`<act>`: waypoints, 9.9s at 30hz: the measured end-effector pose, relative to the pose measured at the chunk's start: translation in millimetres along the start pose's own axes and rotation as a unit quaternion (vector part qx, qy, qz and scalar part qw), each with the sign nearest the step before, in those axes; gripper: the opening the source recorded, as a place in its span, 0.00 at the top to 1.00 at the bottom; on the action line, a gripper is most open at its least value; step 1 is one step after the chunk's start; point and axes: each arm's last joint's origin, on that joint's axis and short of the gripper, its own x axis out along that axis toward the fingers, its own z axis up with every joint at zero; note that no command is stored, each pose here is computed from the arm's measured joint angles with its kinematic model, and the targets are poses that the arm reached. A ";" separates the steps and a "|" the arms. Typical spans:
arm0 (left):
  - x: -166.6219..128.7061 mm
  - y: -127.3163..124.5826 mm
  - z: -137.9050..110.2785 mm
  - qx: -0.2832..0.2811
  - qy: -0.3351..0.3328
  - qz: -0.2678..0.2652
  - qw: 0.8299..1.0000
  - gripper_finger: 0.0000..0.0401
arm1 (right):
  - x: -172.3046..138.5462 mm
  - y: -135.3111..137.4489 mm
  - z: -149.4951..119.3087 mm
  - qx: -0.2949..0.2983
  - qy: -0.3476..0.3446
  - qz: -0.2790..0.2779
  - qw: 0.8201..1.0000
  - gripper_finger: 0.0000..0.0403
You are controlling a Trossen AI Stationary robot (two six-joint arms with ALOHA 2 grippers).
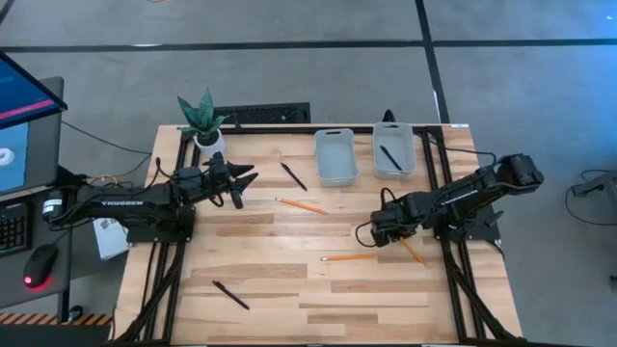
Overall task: Sort pens & pencils
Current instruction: Put the bottom right yellow pencil into the left gray bin, then adjust the left gray bin, then put the bottom yellow pencil into the left gray bin
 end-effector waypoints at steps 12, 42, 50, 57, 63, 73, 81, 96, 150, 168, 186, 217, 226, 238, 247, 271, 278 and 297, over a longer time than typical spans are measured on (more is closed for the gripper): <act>0.0 0.0 0.0 0.000 0.000 0.000 1.000 0.66 | 0.0 0.7 0.2 0.000 -0.001 0.005 1.000 0.76; 0.0 0.2 0.0 0.000 -0.001 0.003 1.000 0.66 | 0.0 1.1 0.4 -0.008 -0.003 0.007 1.000 0.87; 0.0 0.2 0.0 0.000 -0.001 0.003 1.000 0.66 | 0.0 1.1 0.4 -0.008 -0.003 0.007 1.000 0.87; 0.0 0.1 0.0 0.000 0.000 0.003 1.000 0.66 | 0.0 1.1 0.4 -0.008 -0.003 0.007 1.000 0.87; 0.0 0.2 0.0 0.000 -0.001 0.003 1.000 0.66 | 0.0 1.3 0.5 -0.009 -0.004 0.008 1.000 0.87; 0.0 0.2 0.0 0.000 -0.001 0.003 1.000 0.66 | -10.0 13.6 2.6 -0.038 -0.018 0.037 0.998 0.87; 0.0 0.2 -0.1 0.000 0.000 0.003 1.000 0.66 | -15.2 17.5 2.8 -0.042 -0.017 0.043 0.998 0.87; 0.0 0.2 0.0 0.000 -0.001 0.003 1.000 0.66 | -47.9 36.1 26.3 -0.075 -0.043 0.104 0.991 0.87; -1.5 9.1 1.1 -0.005 -0.027 0.157 0.987 0.66 | -199.4 -6.4 209.8 -0.227 -0.457 0.201 0.836 0.87; -1.5 9.2 1.0 -0.025 -0.030 0.160 0.986 0.66 | -114.1 17.7 251.3 -0.272 -0.328 0.158 0.891 0.87; -1.5 9.3 1.0 -0.025 -0.030 0.160 0.986 0.66 | -80.3 22.2 262.1 -0.273 -0.276 0.147 0.910 0.87; -1.5 9.4 -0.2 -0.031 -0.025 0.159 0.986 0.66 | -80.9 22.5 262.5 -0.252 -0.276 0.154 0.915 0.86; -1.4 9.3 -0.5 -0.032 -0.024 0.157 0.987 0.66 | -81.0 22.4 262.4 -0.244 -0.275 0.156 0.917 0.85; -1.5 9.2 -0.7 -0.042 -0.024 0.155 0.987 0.66 | -81.1 22.4 262.4 -0.244 -0.275 0.156 0.917 0.71; -1.4 9.2 -0.8 -0.042 -0.024 0.155 0.987 0.66 | -81.5 17.5 265.7 -0.221 -0.281 0.144 0.923 0.67; -1.4 9.2 -0.7 -0.042 -0.024 0.155 0.987 0.66 | -83.1 -20.9 287.5 -0.073 -0.310 0.074 0.945 0.62; -1.5 9.4 -1.8 -0.040 -0.019 0.156 0.987 0.66 | -83.6 -30.8 292.2 -0.050 -0.316 0.059 0.946 0.61; -1.6 10.1 -5.4 -0.043 -0.003 0.160 0.986 0.66 | -107.9 -22.1 287.3 -0.091 -0.372 0.101 0.918 0.60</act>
